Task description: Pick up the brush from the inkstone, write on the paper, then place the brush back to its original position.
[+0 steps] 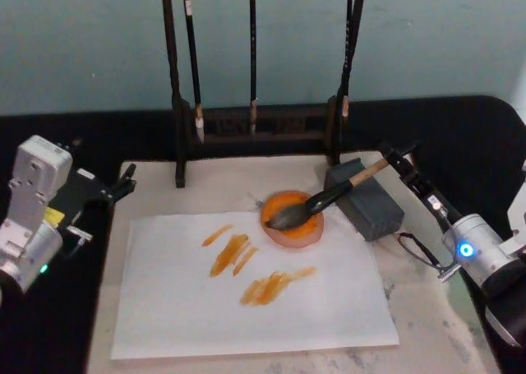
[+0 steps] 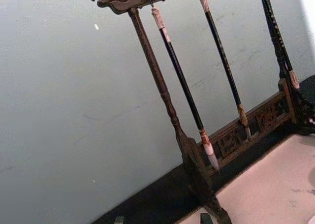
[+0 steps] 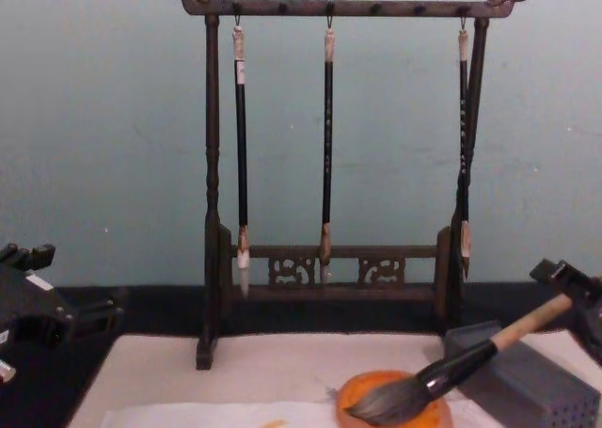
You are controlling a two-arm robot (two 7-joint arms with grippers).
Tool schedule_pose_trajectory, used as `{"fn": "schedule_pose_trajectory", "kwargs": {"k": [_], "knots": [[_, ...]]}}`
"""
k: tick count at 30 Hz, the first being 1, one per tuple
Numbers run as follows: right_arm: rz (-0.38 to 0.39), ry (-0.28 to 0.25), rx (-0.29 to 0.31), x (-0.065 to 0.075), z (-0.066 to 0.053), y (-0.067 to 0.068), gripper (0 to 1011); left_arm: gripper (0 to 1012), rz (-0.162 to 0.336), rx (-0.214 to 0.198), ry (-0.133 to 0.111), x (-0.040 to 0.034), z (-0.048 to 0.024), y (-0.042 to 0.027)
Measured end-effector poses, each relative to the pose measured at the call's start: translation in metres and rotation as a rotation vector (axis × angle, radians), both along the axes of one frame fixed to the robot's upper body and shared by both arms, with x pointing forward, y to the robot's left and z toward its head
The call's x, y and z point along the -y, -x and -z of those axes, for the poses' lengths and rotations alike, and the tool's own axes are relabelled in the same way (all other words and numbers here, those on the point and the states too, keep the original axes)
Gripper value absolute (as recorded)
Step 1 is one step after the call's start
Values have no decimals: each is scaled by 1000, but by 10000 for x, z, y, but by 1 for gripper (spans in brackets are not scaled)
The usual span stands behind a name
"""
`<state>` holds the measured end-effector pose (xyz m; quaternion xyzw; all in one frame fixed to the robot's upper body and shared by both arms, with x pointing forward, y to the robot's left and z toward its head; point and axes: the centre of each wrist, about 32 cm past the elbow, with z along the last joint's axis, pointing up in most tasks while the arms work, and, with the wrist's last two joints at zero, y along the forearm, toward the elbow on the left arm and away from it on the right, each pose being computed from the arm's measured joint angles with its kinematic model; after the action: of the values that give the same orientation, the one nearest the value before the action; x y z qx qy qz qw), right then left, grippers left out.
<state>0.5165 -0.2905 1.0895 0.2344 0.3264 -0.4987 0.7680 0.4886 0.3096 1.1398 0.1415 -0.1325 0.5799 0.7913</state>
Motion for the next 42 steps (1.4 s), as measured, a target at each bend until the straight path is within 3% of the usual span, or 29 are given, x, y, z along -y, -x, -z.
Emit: {"fn": "schedule_pose_trajectory", "kwargs": {"k": [12, 17, 23, 31, 34, 38, 42], "knots": [[-1, 8, 2, 3, -2, 0, 1000, 1001, 0, 0, 0, 0, 0, 0], [0, 8, 1, 3, -2, 0, 915, 1001, 0, 0, 0, 0, 0, 0], [0, 7, 1, 4, -2, 1, 704, 1001, 0, 0, 0, 0, 0, 0], [0, 7, 1, 5, -3, 2, 502, 1001, 0, 0, 0, 0, 0, 0], [0, 7, 1, 6, -3, 2, 357, 1001, 0, 0, 0, 0, 0, 0], [0, 6, 1, 6, -4, 2, 239, 1001, 0, 0, 0, 0, 0, 0], [1, 4, 1, 5, -4, 2, 186, 1001, 0, 0, 0, 0, 0, 0]]}}
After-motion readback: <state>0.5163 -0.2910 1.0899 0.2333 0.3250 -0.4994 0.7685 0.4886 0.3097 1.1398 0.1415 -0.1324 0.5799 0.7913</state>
